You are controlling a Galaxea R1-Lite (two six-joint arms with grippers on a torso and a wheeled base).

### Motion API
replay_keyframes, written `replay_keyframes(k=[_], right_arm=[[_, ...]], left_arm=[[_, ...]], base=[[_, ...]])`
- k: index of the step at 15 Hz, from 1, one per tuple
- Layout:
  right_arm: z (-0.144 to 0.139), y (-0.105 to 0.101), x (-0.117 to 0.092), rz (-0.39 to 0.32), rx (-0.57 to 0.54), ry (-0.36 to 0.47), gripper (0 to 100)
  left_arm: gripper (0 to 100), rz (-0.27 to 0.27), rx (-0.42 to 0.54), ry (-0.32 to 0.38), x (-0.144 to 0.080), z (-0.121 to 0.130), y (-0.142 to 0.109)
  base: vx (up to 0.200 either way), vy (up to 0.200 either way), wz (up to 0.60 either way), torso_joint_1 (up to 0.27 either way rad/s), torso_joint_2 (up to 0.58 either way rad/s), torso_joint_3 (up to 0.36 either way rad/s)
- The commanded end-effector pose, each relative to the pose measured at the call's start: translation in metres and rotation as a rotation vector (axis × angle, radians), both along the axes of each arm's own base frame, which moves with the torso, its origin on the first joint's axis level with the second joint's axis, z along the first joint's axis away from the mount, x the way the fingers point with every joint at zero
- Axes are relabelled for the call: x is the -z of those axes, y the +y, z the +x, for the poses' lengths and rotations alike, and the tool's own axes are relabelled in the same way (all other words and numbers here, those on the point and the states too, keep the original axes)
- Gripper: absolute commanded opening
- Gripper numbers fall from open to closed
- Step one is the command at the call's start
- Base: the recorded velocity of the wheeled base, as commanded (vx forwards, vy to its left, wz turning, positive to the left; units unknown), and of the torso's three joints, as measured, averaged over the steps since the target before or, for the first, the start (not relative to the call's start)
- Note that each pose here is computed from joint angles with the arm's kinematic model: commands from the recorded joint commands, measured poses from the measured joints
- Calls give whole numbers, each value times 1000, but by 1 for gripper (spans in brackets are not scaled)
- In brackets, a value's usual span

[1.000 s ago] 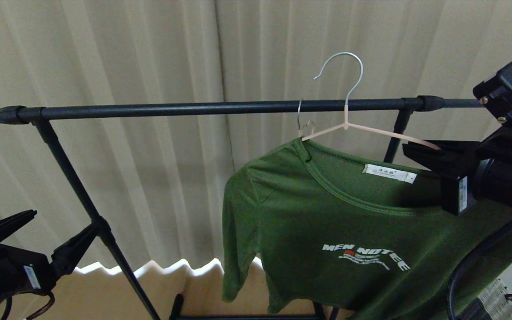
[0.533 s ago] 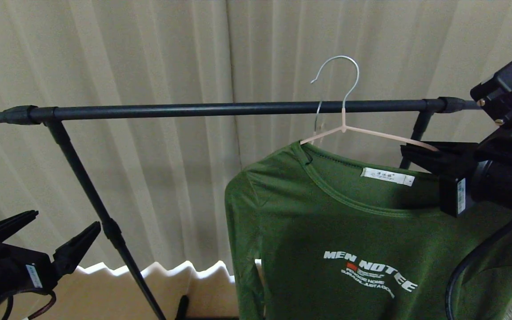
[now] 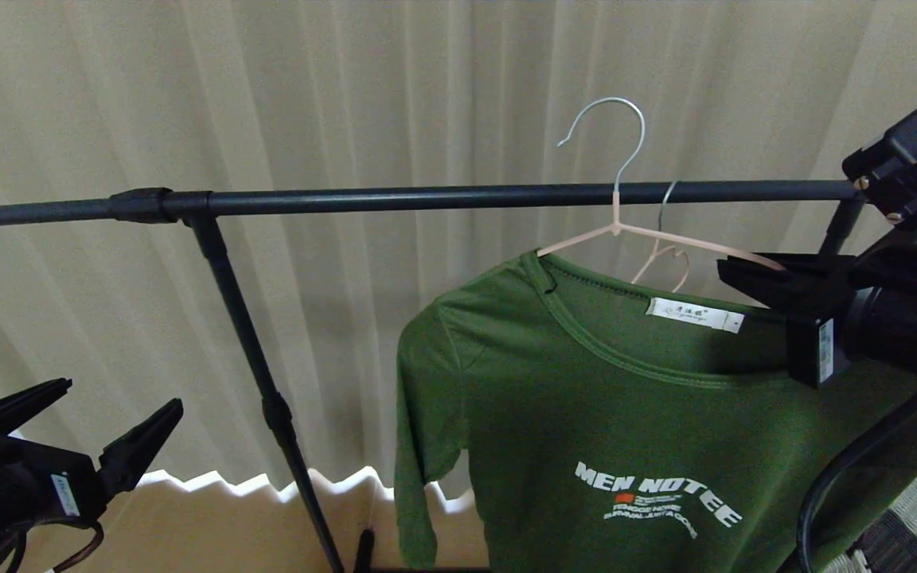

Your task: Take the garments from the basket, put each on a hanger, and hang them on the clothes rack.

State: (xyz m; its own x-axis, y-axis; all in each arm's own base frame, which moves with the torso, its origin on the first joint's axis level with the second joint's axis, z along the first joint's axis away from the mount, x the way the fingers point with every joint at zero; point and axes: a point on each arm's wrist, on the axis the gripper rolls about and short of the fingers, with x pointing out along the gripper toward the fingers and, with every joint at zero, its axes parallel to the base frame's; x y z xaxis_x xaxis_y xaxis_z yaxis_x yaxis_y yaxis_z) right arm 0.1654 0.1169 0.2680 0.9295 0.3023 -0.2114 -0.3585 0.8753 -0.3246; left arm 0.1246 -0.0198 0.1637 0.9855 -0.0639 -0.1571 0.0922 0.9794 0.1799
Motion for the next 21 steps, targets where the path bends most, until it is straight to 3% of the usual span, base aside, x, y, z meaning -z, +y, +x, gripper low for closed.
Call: replay_keyframes(k=[1, 9, 12, 21], right_arm=[[0, 1, 1, -3, -5, 4, 0], [4, 3, 18, -43, 2, 55, 0], [30, 13, 17, -52, 85, 42, 0], [53, 25, 20, -91, 211, 36, 0]], left_arm=[[100, 2, 0, 8, 2, 0, 0], [100, 5, 0, 16, 4, -1, 0], [100, 5, -1, 16, 4, -1, 0], [100, 7, -1, 19, 5, -2, 1]], base=[[0, 0, 0, 0, 0, 0], [0, 0, 0, 0, 0, 0], [0, 0, 0, 0, 0, 0], [0, 0, 0, 0, 0, 0]])
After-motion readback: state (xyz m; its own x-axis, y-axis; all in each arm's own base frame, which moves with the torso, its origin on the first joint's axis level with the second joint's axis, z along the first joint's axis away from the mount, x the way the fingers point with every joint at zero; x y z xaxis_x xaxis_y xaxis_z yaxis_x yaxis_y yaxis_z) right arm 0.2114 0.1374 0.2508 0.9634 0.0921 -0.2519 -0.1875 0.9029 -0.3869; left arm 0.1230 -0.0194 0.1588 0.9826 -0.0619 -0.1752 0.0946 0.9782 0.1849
